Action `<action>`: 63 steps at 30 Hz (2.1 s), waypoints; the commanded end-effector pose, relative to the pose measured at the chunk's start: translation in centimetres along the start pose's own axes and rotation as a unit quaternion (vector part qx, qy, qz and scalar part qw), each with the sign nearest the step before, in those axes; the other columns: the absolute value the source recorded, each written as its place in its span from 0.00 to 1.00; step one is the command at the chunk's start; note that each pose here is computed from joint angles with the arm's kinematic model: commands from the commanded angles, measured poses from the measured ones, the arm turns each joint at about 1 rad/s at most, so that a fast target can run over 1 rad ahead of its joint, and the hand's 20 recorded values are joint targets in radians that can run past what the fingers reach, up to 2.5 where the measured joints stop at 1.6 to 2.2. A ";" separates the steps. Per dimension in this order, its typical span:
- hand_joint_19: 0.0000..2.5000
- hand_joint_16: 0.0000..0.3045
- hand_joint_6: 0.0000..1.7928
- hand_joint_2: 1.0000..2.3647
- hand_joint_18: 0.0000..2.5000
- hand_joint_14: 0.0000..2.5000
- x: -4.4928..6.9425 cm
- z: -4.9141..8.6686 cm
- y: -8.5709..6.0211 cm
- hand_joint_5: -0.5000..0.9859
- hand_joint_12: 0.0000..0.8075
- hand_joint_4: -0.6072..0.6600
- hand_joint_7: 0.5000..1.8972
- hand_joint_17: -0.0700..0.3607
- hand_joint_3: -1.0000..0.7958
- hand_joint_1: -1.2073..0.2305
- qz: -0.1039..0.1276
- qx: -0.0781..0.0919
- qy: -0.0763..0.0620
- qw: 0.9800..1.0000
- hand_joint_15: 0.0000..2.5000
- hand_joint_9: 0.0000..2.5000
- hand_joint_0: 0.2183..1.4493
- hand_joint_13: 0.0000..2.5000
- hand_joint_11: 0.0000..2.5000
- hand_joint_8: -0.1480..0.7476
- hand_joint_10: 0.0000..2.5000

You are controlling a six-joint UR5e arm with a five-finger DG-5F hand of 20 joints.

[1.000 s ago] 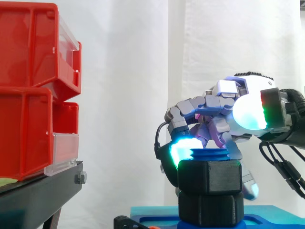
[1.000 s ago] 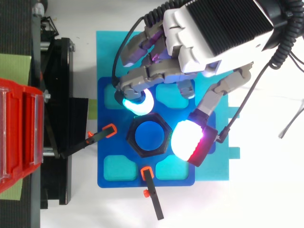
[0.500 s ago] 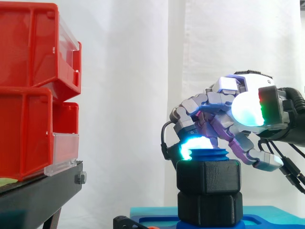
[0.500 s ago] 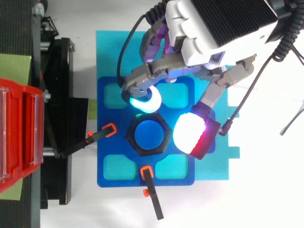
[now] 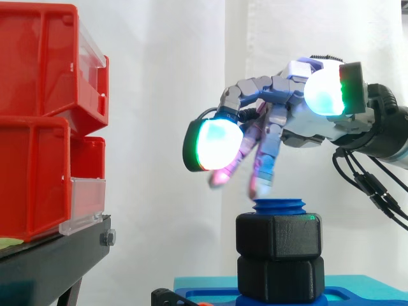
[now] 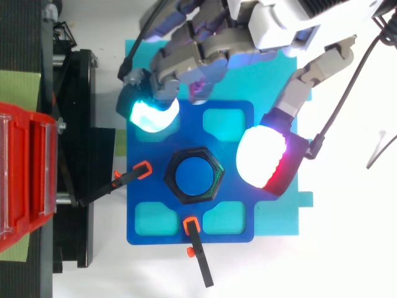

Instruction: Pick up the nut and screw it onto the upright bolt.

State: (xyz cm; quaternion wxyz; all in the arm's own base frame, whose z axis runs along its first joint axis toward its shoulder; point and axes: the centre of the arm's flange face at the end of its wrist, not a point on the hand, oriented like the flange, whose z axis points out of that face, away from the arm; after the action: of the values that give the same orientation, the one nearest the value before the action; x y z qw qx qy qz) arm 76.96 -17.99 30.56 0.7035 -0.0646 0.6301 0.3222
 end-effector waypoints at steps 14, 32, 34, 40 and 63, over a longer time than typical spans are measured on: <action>0.00 0.16 0.28 0.00 0.00 0.00 4.6 0.1 0.8 0.23 0.43 0.57 0.06 0.41 0.28 0.68 0.018 0.018 0.009 1.000 0.00 0.24 0.18 0.08 0.00 0.43 0.00; 0.00 0.16 0.28 0.00 0.00 0.00 6.0 0.2 0.9 0.24 0.44 0.60 0.10 0.41 0.28 0.69 0.024 0.022 0.015 0.999 0.00 0.24 0.18 0.08 0.00 0.45 0.00; 0.00 0.16 0.28 0.00 0.00 0.00 6.0 0.2 0.9 0.24 0.44 0.60 0.12 0.41 0.28 0.69 0.024 0.022 0.015 0.999 0.00 0.25 0.18 0.09 0.00 0.45 0.00; 0.00 0.16 0.28 0.00 0.00 0.00 6.1 0.1 0.9 0.26 0.44 0.62 0.19 0.41 0.28 0.69 0.024 0.023 0.017 0.999 0.00 0.26 0.19 0.11 0.00 0.46 0.00; 0.00 0.14 0.28 0.00 0.08 0.00 5.7 -0.3 0.5 0.35 0.40 0.61 0.60 0.38 0.28 0.67 0.021 0.025 0.013 0.999 0.00 0.45 0.22 0.23 0.01 0.49 0.00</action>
State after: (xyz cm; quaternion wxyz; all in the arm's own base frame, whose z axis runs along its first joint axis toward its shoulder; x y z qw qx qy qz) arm 76.49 -15.50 25.30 0.6892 -0.0382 0.6486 0.3208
